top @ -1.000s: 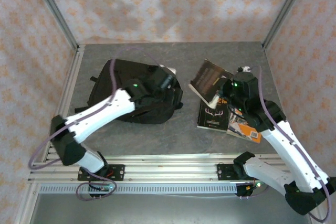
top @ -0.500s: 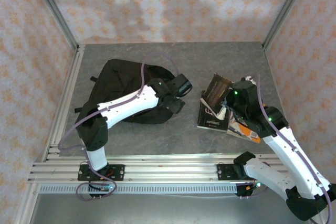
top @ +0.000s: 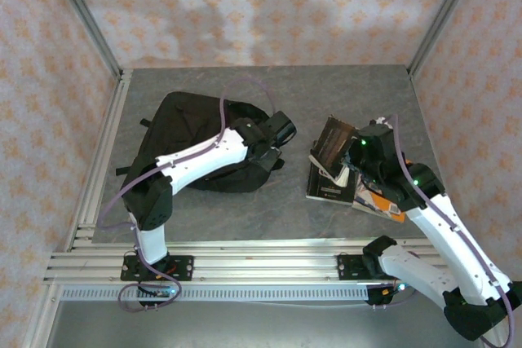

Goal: Pack the student bag
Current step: Open the student bag at the center of the table.

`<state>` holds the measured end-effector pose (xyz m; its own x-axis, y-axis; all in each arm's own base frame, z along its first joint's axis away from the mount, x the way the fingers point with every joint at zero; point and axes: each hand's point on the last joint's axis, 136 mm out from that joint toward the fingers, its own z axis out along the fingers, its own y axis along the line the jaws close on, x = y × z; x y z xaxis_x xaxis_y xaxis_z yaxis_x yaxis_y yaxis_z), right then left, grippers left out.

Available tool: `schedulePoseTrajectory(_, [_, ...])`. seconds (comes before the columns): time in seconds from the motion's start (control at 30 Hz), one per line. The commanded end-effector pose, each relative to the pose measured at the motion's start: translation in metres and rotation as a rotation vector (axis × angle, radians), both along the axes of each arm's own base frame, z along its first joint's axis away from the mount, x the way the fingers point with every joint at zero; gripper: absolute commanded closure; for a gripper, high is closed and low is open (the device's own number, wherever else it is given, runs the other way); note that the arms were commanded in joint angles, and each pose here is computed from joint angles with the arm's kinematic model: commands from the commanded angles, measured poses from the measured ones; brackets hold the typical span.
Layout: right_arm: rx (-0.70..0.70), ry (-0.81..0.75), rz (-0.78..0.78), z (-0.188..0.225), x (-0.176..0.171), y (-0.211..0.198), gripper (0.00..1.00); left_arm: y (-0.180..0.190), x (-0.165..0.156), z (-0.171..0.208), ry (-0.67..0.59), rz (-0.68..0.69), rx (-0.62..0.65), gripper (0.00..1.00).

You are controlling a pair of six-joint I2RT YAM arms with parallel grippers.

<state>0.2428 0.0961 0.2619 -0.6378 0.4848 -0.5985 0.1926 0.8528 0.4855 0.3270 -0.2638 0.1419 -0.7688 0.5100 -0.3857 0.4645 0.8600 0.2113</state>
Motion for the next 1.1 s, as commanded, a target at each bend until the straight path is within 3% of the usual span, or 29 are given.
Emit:
schedulePoseTrajectory(0.0, [0.043,-0.112,0.048,0.029,0.011,0.011,1.00,0.022,0.001,0.047,-0.074,0.070,-0.096,1.00])
schedulePoseTrajectory(0.3, [0.251,-0.170,0.250,0.061,0.019,0.066,1.00,0.048,-0.017,0.107,-0.168,0.216,-0.465,1.00])
schedulePoseTrajectory(0.57, [0.449,-0.012,0.290,0.048,0.039,0.109,1.00,0.044,-0.042,0.134,-0.191,0.237,-0.729,1.00])
schedulePoseTrajectory(0.77, [0.666,0.153,0.260,0.021,0.065,0.148,1.00,0.041,-0.056,0.130,-0.154,0.203,-0.780,1.00])
schedulePoseTrajectory(0.8, [0.706,0.180,0.257,0.017,0.069,0.154,1.00,0.041,-0.057,0.128,-0.145,0.202,-0.770,0.95])
schedulePoseTrajectory(0.87, [0.787,0.202,0.270,0.018,0.077,0.168,1.00,0.046,-0.057,0.126,-0.135,0.213,-0.734,0.72])
schedulePoseTrajectory(0.97, [0.795,0.195,0.298,0.027,0.081,0.174,1.00,0.060,-0.053,0.133,-0.174,0.251,-0.659,0.45])
schedulePoseTrajectory(1.07, [0.755,0.183,0.315,0.031,0.079,0.172,1.00,0.083,-0.042,0.136,-0.211,0.325,-0.559,0.32])
